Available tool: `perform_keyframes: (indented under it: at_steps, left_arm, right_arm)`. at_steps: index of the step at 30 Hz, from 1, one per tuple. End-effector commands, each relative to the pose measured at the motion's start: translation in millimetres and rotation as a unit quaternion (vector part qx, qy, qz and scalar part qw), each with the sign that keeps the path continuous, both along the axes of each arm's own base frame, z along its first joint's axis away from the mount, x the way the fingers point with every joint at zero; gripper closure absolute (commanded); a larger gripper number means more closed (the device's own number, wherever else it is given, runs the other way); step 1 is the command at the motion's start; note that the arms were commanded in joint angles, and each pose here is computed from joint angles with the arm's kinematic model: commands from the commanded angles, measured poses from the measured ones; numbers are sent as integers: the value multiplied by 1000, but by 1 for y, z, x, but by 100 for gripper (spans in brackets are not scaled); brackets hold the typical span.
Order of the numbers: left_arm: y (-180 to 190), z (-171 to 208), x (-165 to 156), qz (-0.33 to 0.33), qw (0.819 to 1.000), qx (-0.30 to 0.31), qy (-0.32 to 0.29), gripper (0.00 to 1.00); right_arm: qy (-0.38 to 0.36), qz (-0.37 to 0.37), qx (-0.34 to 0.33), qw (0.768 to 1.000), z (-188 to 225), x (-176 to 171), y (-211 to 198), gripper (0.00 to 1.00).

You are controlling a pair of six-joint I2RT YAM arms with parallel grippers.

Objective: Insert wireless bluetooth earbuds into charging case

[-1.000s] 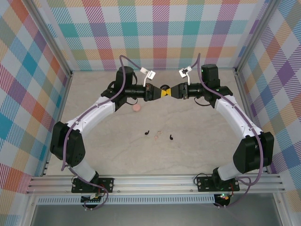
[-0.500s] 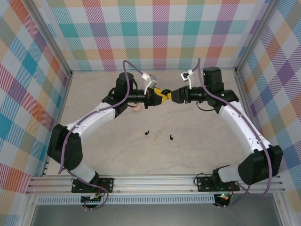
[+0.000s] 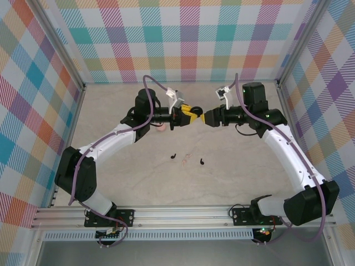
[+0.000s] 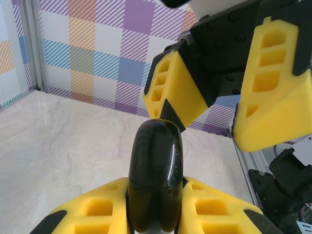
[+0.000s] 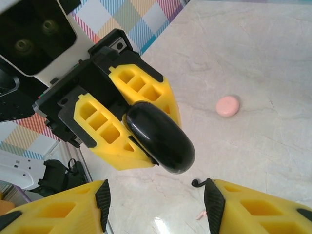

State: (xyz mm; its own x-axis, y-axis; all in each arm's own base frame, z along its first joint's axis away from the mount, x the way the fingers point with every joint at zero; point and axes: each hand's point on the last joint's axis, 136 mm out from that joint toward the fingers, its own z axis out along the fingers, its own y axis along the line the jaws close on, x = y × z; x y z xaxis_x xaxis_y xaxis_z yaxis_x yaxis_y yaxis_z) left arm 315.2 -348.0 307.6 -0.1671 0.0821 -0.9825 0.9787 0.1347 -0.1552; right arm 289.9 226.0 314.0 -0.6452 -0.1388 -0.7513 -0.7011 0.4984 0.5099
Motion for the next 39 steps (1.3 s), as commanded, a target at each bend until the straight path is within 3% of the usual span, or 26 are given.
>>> perform_keyframes:
  at_steps: [1, 18, 39]
  left_arm:
    - [-1, 21, -20, -33, 998, -23, -38, 86]
    - [-7, 12, -41, -69, 997, -1, -42, 85]
    - [-7, 3, -40, -59, 998, 8, -37, 85]
  right_arm:
    - [0, 10, -9, 1000, -5, -4, 2, 43]
    - [-4, -29, -20, 999, -3, 16, -1, 43]
    - [-19, -61, -16, 998, 7, 20, -7, 41]
